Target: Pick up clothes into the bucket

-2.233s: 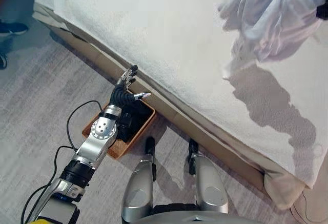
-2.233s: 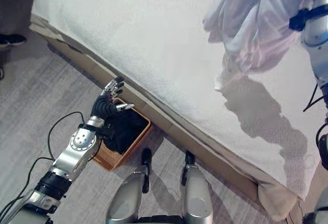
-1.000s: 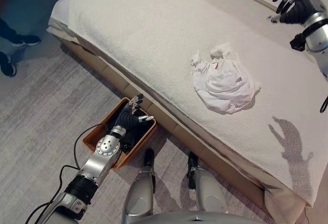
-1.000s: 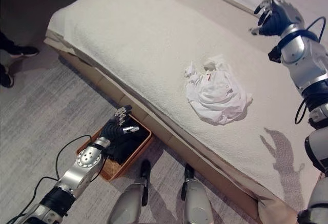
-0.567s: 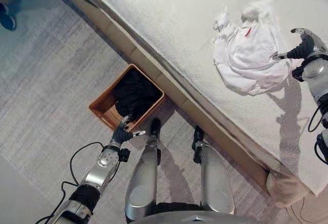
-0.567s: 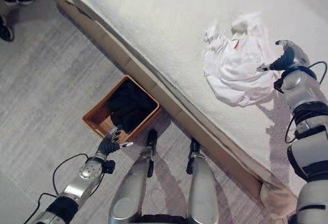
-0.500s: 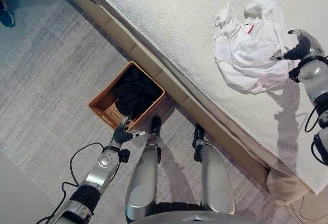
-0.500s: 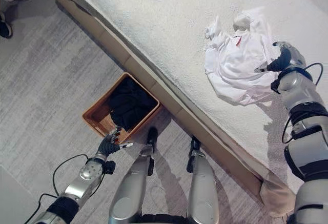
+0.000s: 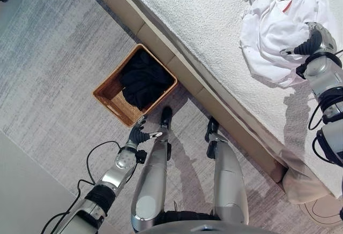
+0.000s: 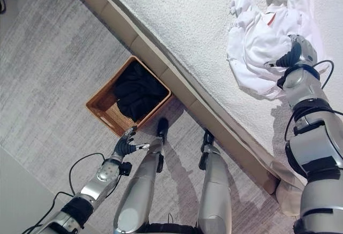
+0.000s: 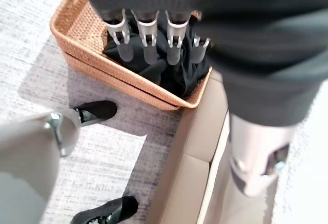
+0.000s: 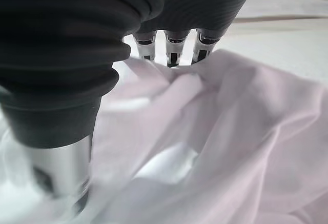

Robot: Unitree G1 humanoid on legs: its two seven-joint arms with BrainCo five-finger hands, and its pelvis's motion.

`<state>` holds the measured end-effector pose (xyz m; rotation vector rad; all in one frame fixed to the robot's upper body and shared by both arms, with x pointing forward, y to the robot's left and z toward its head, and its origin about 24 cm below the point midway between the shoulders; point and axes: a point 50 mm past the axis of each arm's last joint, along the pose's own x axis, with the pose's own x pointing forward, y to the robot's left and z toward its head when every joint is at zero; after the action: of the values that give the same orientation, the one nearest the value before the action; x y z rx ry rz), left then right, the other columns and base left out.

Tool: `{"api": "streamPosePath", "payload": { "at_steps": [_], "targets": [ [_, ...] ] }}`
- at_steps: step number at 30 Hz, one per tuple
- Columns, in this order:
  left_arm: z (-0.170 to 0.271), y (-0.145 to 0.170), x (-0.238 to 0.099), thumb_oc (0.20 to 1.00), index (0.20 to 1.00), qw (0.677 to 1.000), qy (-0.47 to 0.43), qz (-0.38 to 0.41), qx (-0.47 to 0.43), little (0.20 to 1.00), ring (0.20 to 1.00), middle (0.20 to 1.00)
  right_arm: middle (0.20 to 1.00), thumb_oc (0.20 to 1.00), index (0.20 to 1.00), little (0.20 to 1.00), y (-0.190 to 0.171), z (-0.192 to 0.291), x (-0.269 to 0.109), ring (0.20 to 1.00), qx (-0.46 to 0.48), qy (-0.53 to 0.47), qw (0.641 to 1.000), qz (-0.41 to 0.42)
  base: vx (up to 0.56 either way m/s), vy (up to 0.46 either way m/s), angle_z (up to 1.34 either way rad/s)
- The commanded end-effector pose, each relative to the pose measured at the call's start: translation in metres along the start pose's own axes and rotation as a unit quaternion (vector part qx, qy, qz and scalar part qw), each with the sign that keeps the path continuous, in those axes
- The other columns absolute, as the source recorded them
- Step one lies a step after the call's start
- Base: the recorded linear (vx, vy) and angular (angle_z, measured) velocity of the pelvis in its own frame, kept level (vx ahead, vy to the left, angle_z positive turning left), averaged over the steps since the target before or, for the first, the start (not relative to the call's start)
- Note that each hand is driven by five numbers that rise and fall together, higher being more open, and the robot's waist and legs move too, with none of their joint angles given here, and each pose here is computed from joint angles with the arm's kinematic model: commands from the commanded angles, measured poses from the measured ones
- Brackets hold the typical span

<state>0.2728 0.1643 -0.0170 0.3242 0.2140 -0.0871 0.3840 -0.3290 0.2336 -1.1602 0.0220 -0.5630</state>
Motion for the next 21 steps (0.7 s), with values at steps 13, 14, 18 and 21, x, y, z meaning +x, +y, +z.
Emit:
{"api": "streamPosePath", "payload": {
  "at_steps": [13,14,18,21],
  "targets": [
    [0.016,0.004,0.005,1.000,1.000,0.999,-0.045,0.022,-0.005,1.000,1.000,1.000,0.200,0.200,0.200,0.200,-0.066,0.052,0.010,0.200,-0.001,-0.112,0.988,-0.107,0.00,0.000,0.00],
    [0.016,0.006,0.004,1.000,1.000,0.999,-0.045,0.025,-0.005,1.000,1.000,1.000,0.200,0.200,0.200,0.200,-0.076,0.058,0.009,0.200,0.006,-0.128,0.984,-0.124,0.00,0.000,0.00],
    [0.012,0.012,0.002,1.000,1.000,0.999,-0.038,0.033,0.000,1.000,1.000,1.000,0.200,0.200,0.200,0.200,-0.114,0.072,0.002,0.200,0.029,-0.177,0.966,-0.184,0.00,0.000,0.00],
    [0.011,0.020,0.001,1.000,1.000,0.998,-0.038,0.040,0.007,1.000,1.000,1.000,0.200,0.200,0.200,0.200,-0.146,0.078,-0.006,0.200,0.053,-0.203,0.949,-0.235,0.00,-0.015,-0.06]
  ]
}}
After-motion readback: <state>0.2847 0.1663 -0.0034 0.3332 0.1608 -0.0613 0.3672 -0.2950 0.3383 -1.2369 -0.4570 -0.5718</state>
